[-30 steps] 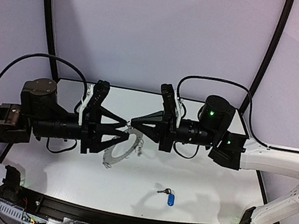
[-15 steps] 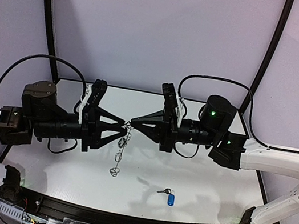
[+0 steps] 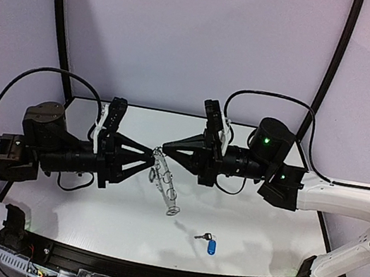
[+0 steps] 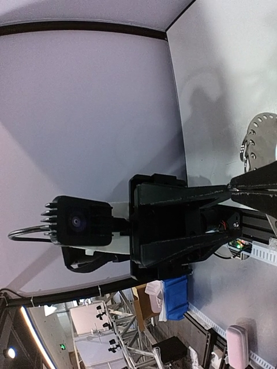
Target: Put the keys on the keyring
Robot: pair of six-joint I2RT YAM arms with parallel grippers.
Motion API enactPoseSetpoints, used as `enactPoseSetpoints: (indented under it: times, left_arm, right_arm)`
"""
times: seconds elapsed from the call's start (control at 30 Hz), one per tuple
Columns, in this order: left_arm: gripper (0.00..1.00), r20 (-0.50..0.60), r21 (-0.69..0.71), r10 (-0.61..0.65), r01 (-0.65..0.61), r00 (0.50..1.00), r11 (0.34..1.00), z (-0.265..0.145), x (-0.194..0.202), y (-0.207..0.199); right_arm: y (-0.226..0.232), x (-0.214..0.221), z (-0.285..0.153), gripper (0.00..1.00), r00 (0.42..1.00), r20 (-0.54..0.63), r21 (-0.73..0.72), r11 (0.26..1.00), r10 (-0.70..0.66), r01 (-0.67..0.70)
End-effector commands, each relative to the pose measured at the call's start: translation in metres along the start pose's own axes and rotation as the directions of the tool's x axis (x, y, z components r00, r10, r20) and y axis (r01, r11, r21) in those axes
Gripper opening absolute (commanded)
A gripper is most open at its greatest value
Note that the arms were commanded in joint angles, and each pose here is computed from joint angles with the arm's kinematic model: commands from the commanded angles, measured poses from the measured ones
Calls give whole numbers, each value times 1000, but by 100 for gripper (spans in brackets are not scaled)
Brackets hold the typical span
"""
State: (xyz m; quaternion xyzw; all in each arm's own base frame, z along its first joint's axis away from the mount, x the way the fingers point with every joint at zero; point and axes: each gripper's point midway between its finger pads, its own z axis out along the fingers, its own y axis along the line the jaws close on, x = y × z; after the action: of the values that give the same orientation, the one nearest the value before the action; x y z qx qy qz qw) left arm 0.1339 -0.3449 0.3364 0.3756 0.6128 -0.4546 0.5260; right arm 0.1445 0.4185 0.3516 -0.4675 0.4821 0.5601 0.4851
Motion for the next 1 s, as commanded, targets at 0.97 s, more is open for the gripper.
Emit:
enactPoseSetpoints:
  times: [0.97]
  left_arm:
    - [17, 65, 6, -4, 4, 998, 1000, 6, -3, 3]
  right_arm:
    - [10, -10, 3, 0, 999, 51, -47, 999, -15, 18]
